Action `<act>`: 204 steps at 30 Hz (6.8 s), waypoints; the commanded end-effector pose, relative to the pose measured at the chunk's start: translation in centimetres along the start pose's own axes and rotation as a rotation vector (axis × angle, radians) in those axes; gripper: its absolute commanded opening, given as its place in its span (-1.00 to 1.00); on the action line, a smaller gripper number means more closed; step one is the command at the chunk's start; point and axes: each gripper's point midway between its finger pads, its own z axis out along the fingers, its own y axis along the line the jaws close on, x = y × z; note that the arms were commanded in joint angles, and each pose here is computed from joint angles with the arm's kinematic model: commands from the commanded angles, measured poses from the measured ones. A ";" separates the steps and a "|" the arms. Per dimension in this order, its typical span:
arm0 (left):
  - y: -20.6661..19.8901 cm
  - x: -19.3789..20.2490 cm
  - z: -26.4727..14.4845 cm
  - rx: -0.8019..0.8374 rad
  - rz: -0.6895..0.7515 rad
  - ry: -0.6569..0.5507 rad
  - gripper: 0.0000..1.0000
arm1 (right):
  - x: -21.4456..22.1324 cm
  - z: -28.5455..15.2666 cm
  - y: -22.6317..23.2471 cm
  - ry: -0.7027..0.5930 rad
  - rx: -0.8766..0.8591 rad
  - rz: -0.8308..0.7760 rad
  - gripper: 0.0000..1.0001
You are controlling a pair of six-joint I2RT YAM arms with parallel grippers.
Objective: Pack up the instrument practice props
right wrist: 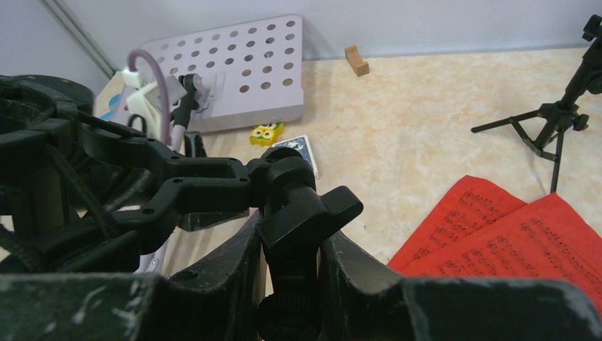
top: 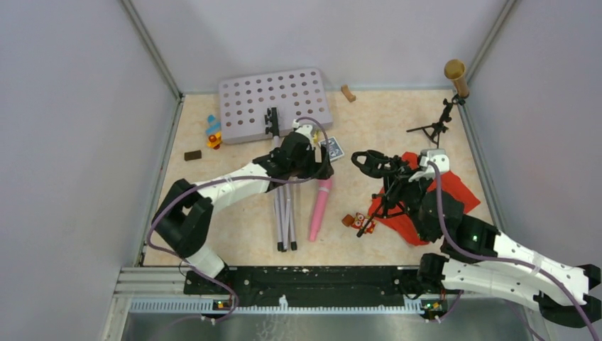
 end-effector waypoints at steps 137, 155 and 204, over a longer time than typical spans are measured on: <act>27.6 -11.7 -15.0 -0.685 -0.025 -0.923 0.47 | 7.4 0.1 11.8 0.223 -0.567 -0.114 0.69; 30.8 -11.3 -17.9 -0.970 0.202 -0.817 0.30 | 8.2 -0.1 11.3 0.234 -0.570 -0.115 0.69; 36.3 -5.9 -16.4 -1.034 -0.045 -0.629 0.92 | 8.3 -0.9 11.2 0.244 -0.612 -0.138 0.68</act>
